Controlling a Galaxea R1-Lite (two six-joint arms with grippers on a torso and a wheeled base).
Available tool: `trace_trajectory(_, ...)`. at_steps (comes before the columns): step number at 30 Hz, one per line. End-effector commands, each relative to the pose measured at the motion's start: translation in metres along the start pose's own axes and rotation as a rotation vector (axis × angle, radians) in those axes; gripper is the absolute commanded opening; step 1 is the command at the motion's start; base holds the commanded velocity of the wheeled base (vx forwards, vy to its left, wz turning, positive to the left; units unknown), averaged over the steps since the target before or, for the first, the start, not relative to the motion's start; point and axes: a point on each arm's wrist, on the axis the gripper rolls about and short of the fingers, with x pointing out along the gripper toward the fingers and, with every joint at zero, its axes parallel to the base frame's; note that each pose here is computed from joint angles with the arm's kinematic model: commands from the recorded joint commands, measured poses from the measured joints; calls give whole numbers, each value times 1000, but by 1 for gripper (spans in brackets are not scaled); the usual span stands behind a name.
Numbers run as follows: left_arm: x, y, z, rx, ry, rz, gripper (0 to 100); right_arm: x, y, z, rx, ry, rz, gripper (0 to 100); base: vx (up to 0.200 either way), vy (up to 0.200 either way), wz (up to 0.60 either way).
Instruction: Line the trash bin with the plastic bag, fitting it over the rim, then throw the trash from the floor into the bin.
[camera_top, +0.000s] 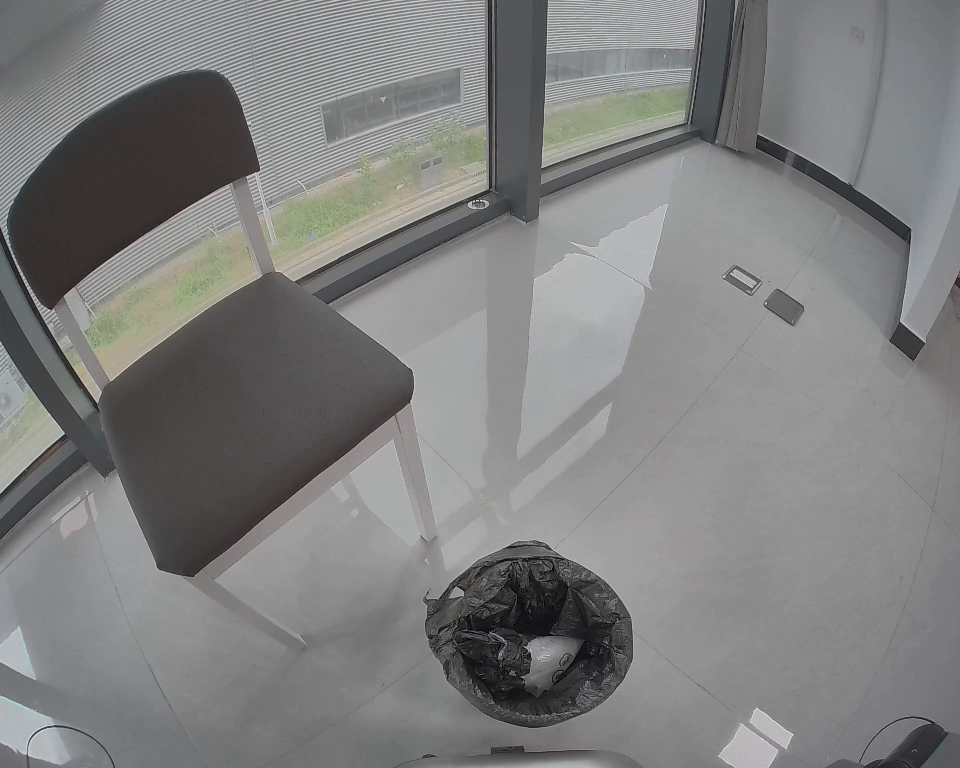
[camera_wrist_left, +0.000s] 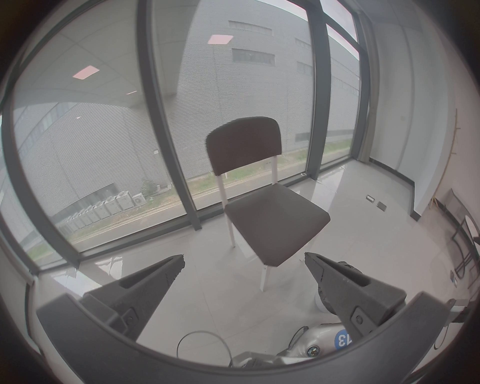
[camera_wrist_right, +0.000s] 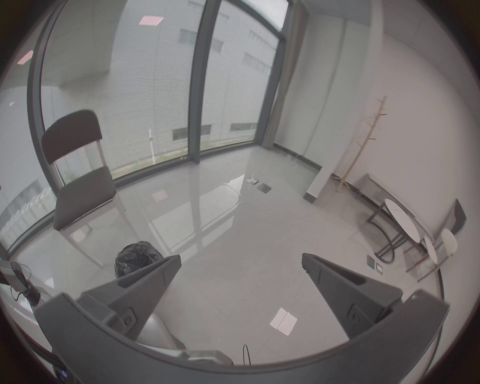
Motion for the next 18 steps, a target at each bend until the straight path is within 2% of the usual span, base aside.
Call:
trace_trajectory(1, -47, 13, -81, -99, -111, 90, 100, -61, -13, -85, 107, -131, -89, 100, 0, 0, 0)
trace_trajectory(5, -50, 13, -92, -114, -138, 99, 100, -61, -12, -110, 117, -155, -89, 100, 0, 0, 0)
trace_trajectory(7, -53, 15, -106, -114, -167, 96, 100, -55, -5, -125, 119, -149, -81, 100, 0, 0, 0)
trace_trajectory(9, -55, 17, -115, -117, -188, 89, 100, -44, 3, -132, 118, -156, -33, 100, 0, 0, 0)
trace_trajectory(11, -54, 17, -124, -100, -197, 91, 100, -24, 11, -136, 126, -174, 20, 100, 0, 0, 0)
trace_trajectory(13, -57, 15, -134, -79, -228, 110, 100, 0, 17, -136, 128, -191, 23, 100, 0, 0, 0)
trace_trajectory(18, -61, 15, -139, -39, -222, 135, 100, 62, 36, -142, 148, -324, 48, 100, 0, 0, 0)
